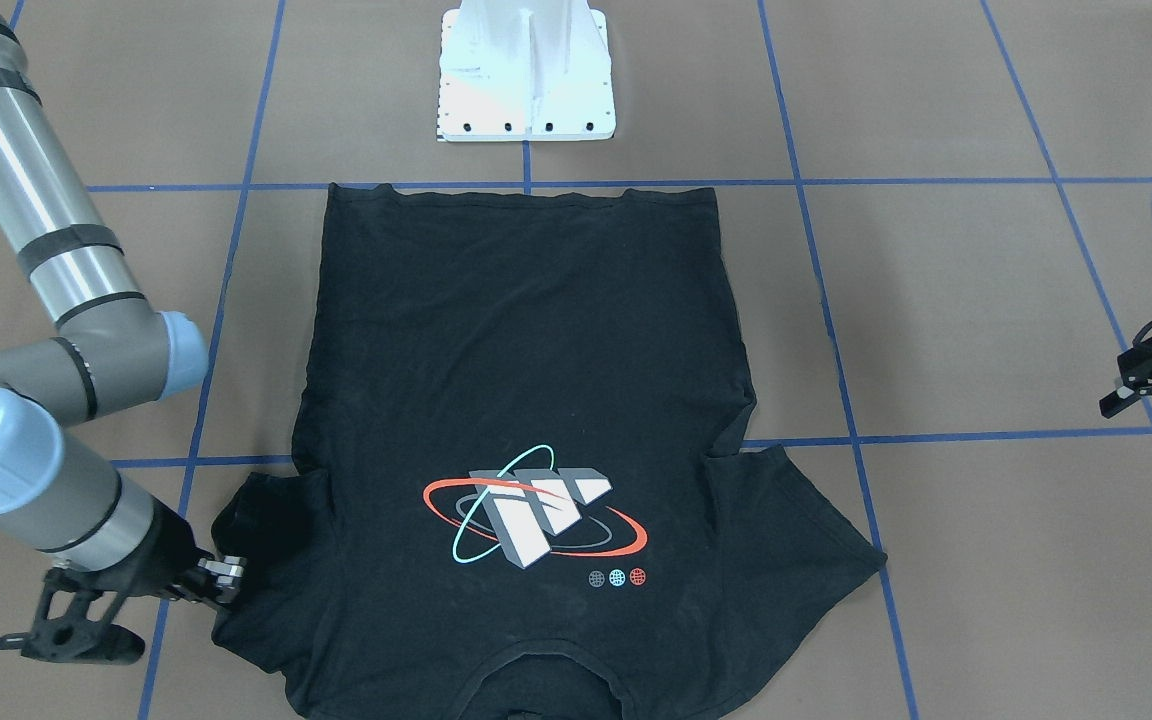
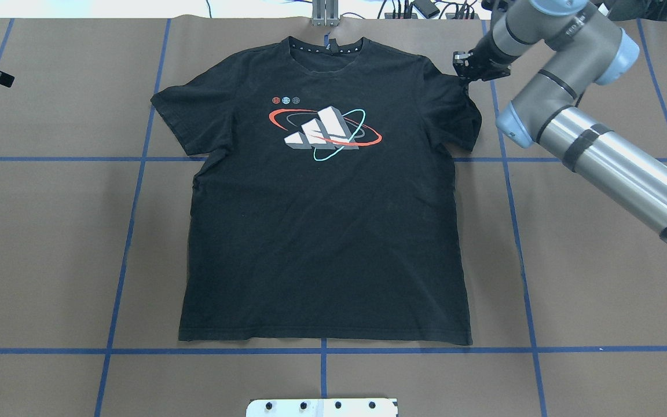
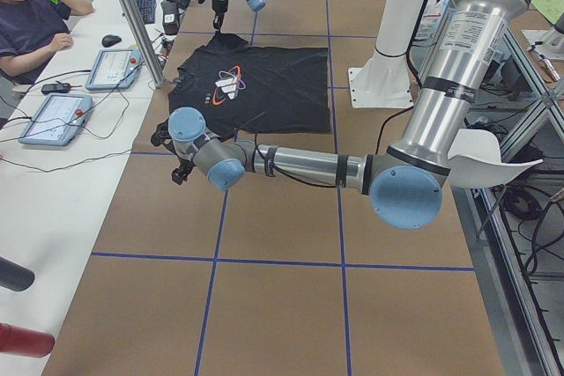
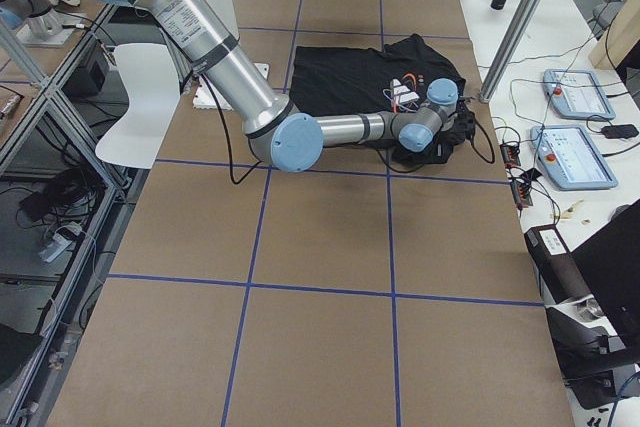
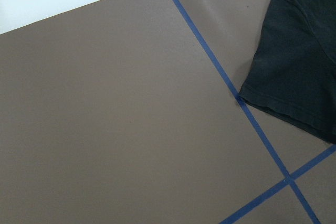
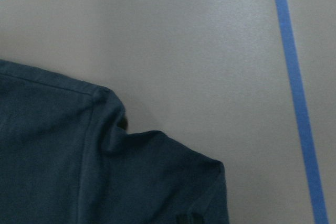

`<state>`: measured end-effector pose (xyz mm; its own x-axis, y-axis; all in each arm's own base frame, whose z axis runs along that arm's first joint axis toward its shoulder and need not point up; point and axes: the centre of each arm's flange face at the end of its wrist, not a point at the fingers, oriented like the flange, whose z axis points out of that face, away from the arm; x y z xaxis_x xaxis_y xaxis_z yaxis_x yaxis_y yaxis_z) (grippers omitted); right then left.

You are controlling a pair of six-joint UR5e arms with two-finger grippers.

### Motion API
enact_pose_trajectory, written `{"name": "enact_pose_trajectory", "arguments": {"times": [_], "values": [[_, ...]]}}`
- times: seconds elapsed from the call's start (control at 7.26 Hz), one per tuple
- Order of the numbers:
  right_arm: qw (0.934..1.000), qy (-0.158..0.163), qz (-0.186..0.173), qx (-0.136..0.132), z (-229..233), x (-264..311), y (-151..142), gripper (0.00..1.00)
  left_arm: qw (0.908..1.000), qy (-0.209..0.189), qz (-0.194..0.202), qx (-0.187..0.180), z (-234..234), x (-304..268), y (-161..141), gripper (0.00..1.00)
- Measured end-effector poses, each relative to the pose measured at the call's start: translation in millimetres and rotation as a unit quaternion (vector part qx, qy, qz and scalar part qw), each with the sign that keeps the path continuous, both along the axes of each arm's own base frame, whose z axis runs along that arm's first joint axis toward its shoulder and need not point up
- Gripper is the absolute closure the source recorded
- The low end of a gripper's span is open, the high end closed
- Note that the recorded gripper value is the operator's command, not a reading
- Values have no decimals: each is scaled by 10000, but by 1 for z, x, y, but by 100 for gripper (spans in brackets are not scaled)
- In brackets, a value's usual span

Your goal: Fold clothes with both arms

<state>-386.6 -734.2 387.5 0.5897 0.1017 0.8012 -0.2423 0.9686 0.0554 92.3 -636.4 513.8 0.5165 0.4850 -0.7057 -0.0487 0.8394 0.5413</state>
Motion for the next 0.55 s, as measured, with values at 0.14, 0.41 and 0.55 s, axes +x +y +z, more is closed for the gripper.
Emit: {"name": "enact_pose_trajectory", "arguments": {"times": [0.14,0.41,0.55], "values": [[9999,83,68,-122,-32,-19,-3,100,10000,2,0,8,0,0,0,0],[9990,199,328,-207,-74,-52,-1,100,10000,8,0,33,0,0,1,0],[9987,204,412,-208,-90,-67,3,100,10000,8,0,36,1,0,1,0]]}}
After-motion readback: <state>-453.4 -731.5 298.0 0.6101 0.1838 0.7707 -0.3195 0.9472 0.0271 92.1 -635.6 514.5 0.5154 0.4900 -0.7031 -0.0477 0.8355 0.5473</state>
